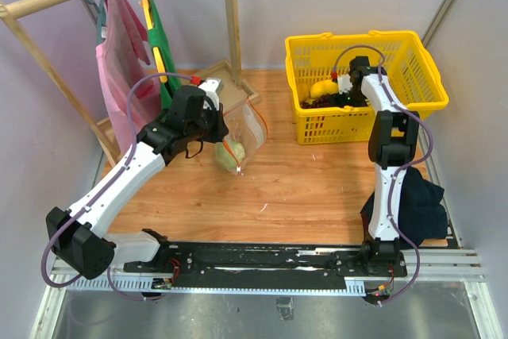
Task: Place the food in the zip-top bag and seal the zipper
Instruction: Pick up the fake vegetable from the bin.
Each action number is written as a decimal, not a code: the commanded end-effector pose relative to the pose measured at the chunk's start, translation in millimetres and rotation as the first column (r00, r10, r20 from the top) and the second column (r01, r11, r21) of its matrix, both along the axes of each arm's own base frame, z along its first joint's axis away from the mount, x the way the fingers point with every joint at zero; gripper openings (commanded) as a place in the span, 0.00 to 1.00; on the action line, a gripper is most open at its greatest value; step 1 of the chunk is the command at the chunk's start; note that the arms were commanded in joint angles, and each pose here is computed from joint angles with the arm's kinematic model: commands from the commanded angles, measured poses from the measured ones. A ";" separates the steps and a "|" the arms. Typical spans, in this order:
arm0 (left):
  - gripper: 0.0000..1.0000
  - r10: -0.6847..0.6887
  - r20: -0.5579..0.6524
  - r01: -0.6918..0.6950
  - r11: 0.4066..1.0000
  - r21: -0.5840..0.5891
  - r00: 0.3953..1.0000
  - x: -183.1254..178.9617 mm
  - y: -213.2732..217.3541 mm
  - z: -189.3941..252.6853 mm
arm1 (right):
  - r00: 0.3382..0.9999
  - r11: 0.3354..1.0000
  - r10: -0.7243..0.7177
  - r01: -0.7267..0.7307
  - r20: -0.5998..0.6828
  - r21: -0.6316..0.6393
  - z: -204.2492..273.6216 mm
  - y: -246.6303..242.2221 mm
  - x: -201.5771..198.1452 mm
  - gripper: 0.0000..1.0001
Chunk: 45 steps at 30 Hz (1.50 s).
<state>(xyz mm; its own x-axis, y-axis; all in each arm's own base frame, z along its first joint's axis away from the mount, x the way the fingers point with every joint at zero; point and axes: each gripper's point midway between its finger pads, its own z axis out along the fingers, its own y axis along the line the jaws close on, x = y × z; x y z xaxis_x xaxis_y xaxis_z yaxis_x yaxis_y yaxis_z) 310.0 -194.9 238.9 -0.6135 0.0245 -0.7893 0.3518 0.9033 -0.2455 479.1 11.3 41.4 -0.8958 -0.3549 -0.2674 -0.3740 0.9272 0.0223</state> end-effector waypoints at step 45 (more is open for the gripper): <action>0.00 -0.123 0.056 0.131 0.976 -0.174 0.991 -8.0 -5.5 8.7 | 0.608 0.884 -0.103 -0.307 0.787 0.353 316.4 151.6 -80.7 0.21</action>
<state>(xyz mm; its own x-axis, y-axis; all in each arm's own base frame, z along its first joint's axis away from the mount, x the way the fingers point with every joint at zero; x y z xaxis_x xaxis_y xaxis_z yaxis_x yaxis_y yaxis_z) 301.2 -199.1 234.0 -0.6149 -0.0172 -0.7884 0.4405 0.8217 -0.3615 417.5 115.0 331.0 -0.3417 -0.1599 -0.9261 -0.4178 0.9085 -0.0027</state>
